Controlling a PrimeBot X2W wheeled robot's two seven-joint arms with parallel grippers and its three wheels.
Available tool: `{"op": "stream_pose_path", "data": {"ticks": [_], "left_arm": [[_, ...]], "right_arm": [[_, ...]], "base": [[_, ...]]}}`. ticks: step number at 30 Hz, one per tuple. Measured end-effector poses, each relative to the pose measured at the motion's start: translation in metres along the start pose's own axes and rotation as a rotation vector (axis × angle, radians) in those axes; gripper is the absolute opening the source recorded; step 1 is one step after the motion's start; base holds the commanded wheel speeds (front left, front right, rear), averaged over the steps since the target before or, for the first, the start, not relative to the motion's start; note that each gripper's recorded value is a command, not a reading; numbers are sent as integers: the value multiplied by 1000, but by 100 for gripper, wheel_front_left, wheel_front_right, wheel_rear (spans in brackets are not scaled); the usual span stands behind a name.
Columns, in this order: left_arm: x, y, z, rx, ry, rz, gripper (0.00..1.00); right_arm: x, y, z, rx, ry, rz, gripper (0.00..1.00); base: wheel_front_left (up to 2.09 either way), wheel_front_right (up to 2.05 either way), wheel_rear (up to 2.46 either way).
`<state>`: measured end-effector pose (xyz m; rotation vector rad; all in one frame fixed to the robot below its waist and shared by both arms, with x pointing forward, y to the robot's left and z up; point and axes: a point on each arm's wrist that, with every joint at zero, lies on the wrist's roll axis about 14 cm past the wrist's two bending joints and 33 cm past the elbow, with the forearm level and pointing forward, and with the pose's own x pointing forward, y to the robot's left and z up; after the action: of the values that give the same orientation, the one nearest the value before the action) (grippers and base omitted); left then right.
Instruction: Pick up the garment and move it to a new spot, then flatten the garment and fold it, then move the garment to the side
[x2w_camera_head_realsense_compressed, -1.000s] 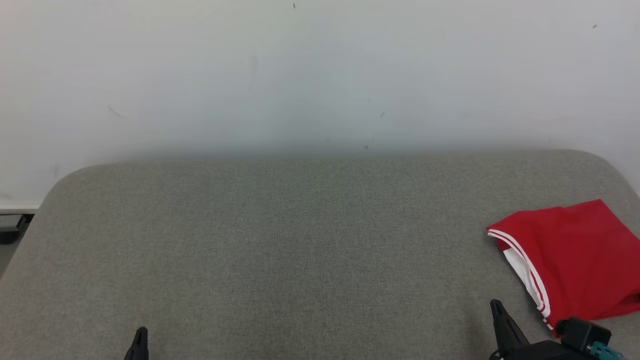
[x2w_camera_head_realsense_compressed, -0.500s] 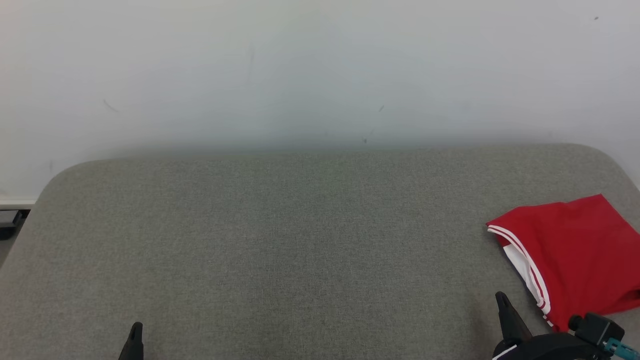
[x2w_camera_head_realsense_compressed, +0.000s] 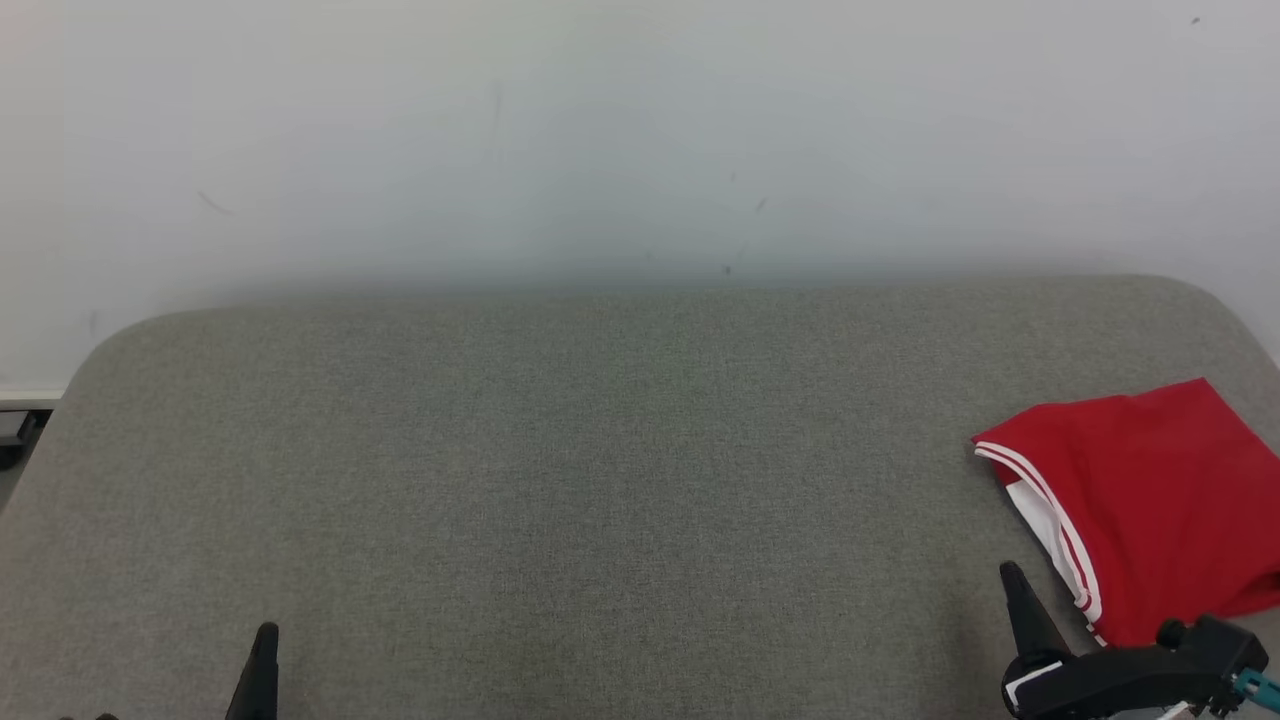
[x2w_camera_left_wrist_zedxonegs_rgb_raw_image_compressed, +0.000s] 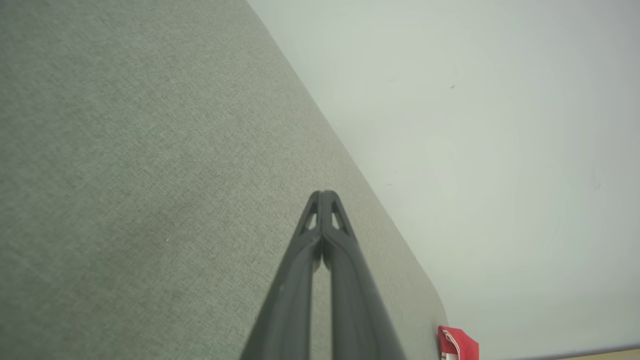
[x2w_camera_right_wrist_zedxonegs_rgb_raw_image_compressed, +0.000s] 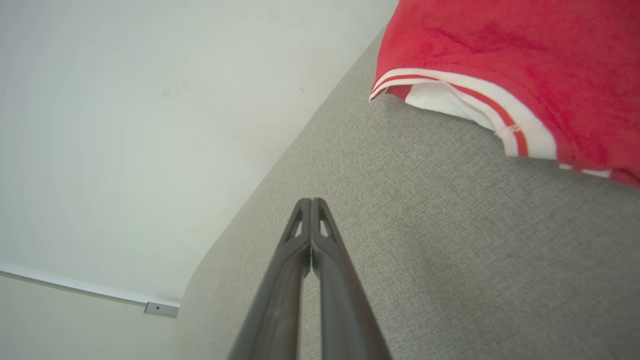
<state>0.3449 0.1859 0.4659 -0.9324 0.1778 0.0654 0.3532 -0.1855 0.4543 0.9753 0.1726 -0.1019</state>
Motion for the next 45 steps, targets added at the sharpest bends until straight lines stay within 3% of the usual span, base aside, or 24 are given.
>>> {"op": "stream_pose_path", "data": {"ticks": [45], "left_arm": [[30, -12, 15, -597, -24, -81, 0]], "right_arm": [[19, 11, 27, 576, -35, 77, 0]], "base": [[0, 0, 0]]}}
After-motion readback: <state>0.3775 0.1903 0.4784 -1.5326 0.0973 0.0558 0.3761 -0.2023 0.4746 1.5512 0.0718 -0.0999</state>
